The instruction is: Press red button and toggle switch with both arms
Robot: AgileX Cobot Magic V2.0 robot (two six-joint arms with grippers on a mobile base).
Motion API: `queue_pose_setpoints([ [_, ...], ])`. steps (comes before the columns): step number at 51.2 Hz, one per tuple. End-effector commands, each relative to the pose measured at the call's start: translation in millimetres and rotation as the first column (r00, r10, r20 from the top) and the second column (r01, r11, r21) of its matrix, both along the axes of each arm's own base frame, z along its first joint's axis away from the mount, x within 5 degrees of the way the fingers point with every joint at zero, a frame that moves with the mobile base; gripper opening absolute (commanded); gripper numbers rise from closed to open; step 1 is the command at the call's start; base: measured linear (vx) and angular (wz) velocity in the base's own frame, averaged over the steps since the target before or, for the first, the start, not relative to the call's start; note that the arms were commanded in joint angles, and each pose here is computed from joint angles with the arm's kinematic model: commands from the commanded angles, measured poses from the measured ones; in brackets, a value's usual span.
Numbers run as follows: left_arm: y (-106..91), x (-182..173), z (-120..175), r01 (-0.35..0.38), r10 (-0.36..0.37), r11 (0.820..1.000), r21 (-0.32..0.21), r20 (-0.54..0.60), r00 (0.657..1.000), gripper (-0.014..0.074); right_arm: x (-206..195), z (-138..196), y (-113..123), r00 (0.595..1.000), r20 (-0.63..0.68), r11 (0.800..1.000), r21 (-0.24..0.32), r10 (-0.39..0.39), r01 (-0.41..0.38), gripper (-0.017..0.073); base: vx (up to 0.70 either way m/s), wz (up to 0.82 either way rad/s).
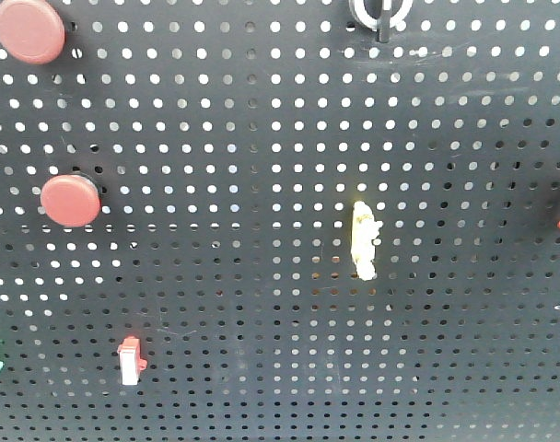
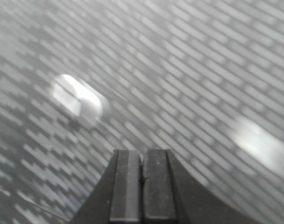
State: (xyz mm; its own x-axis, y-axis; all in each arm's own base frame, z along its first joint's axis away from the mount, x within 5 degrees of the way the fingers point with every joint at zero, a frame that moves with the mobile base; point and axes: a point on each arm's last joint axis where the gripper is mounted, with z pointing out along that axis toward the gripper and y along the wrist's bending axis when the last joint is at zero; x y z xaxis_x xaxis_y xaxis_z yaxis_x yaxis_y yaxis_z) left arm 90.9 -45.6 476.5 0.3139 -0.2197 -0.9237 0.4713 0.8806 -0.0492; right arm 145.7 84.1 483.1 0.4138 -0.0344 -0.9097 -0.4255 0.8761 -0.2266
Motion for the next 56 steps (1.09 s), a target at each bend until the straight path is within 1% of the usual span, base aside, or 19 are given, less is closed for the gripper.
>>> queue_pose_setpoints([
  [1, 4.1, -2.2, 7.9, -0.019, 0.020, 0.999, -0.047, 0.018, 1.000, 0.0000, 2.8, 21.2, 18.9, 0.992, 0.097, 0.997, 0.005, 0.082, -0.083, -0.0003, 0.00, 0.00],
  [9, 5.1, -2.0, 8.3, -0.029, 0.030, 0.998, -0.052, 0.021, 0.999, 0.0000, 10.2, 30.6, 50.5, 0.977, 0.099, 0.981, 0.001, 0.191, -0.192, -0.0003, 0.00, 0.00],
  [13, 5.7, -1.8, 8.6, -0.035, 0.036, 0.998, -0.056, 0.022, 0.999, 0.0000, 15.2, 32.3, 64.2, 0.970, 0.089, 0.974, -0.004, 0.224, -0.225, -0.0003, 0.00, 0.00],
  [20, 6.3, -1.7, 8.8, -0.040, 0.042, 0.997, -0.060, 0.024, 0.999, 0.0000, 29.5, 35.9, 78.7, 0.970, 0.074, 0.973, -0.006, 0.231, -0.231, -0.0003, 0.00, 0.00],
  [25, 6.3, -1.7, 8.8, -0.040, 0.042, 0.997, -0.060, 0.024, 0.999, 0.0000, 35.8, 41.2, 83.8, 0.971, 0.074, 0.974, -0.003, 0.227, -0.228, -0.0003, 0.00, 0.00],
  [29, 6.3, -1.7, 8.8, -0.041, 0.042, 0.997, -0.060, 0.024, 0.999, 0.0000, 38.5, 44.1, 83.4, 0.976, 0.052, 0.977, -0.010, 0.211, -0.211, -0.0003, 0.00, 0.00],
  [38, 6.9, -1.5, 9.1, -0.047, 0.048, 0.997, -0.064, 0.025, 0.999, 0.0000, 44.2, 38.5, 78.7, 0.986, -0.015, 0.985, -0.042, 0.166, -0.167, -0.0003, 0.00, 0.00],
  [42, 6.9, -1.5, 9.1, -0.047, 0.048, 0.997, -0.064, 0.025, 0.999, 0.0000, 48.5, 39.1, 73.1, 0.989, -0.016, 0.989, -0.028, 0.144, -0.145, -0.0003, 0.00, 0.00],
  [45, 6.9, -1.5, 9.1, -0.047, 0.048, 0.997, -0.064, 0.025, 0.999, 0.0000, 50.8, 41.2, 65.8, 0.991, -0.024, 0.992, 0.008, 0.129, -0.129, -0.0003, 0.00, 0.00],
  [47, 6.9, -1.5, 9.1, -0.047, 0.048, 0.997, -0.064, 0.025, 0.999, 0.0000, 51.6, 42.2, 61.7, 0.993, -0.027, 0.993, 0.021, 0.118, -0.118, -0.0003, 0.00, 0.00],
  [56, 7.1, -1.5, 9.2, -0.049, 0.051, 0.997, -0.065, 0.026, 0.998, 0.0000, 45.4, 48.4, 50.6, 0.996, -0.004, 0.996, 0.022, 0.090, -0.090, -0.0003, 0.00, 0.00],
])
